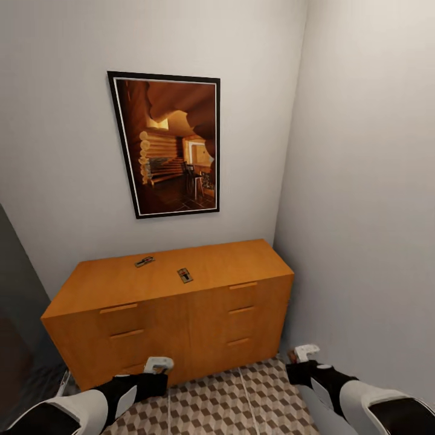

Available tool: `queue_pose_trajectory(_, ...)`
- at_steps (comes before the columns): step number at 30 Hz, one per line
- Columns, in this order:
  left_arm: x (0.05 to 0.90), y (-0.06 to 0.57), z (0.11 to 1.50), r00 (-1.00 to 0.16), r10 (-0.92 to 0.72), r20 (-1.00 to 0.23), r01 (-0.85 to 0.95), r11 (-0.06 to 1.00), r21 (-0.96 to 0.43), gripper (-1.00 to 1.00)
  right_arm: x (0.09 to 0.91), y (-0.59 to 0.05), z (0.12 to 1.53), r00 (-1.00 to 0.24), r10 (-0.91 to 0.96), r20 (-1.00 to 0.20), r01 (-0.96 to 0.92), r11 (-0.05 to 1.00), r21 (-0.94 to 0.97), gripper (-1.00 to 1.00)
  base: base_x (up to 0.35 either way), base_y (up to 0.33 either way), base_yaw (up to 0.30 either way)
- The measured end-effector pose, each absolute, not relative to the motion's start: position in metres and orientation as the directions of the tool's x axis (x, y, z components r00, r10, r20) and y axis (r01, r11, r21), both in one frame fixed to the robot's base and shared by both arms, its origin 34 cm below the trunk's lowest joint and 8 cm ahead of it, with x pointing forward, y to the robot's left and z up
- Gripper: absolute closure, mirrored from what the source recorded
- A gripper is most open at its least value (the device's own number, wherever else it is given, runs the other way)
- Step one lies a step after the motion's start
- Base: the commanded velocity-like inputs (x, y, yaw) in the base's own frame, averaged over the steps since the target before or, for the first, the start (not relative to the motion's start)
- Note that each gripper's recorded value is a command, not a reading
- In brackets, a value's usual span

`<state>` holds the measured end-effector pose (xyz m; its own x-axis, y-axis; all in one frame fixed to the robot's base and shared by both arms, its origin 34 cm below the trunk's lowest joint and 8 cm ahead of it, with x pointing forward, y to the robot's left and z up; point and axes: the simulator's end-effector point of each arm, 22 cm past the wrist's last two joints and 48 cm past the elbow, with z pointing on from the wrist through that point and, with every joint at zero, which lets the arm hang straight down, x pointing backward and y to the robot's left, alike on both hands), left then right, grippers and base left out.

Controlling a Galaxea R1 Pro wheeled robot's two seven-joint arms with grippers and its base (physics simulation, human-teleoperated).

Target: Take the four mousetraps from the cabinet in the bathroom and place them on the bathroom floor. Make sure all four end up on the same floor surface, and ensure that at least two of them are either under or directly next to the same bathroom sink.

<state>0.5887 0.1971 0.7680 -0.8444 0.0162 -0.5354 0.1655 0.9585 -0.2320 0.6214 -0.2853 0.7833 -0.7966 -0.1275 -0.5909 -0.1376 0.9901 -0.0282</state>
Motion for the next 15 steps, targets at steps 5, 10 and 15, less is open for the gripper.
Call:
queue_pose_trajectory(5, 0.565, 0.228, 0.746, -0.862, 0.004, -0.506, 0.098, 0.982, -0.159, 1.00, 0.600, -0.287, 0.767, -0.809, -0.130, -0.574, -0.139, 0.990, -0.029, 1.00, 0.000, 0.000, 0.000)
queue_pose_trajectory(10, 0.543, 0.276, 0.728, -0.841, -0.117, -0.528, -0.074, 0.992, -0.102, 1.00, 0.576, -0.287, 0.751, -0.826, -0.141, -0.546, -0.149, 0.988, -0.029, 1.00, 0.000, 0.000, 0.000)
queue_pose_trajectory(15, 0.537, 0.290, 0.725, -0.823, -0.206, -0.530, -0.166, 0.979, -0.122, 1.00, 0.571, -0.286, 0.747, -0.830, -0.141, -0.540, -0.150, 0.988, -0.028, 1.00, 0.000, 0.000, 0.000)
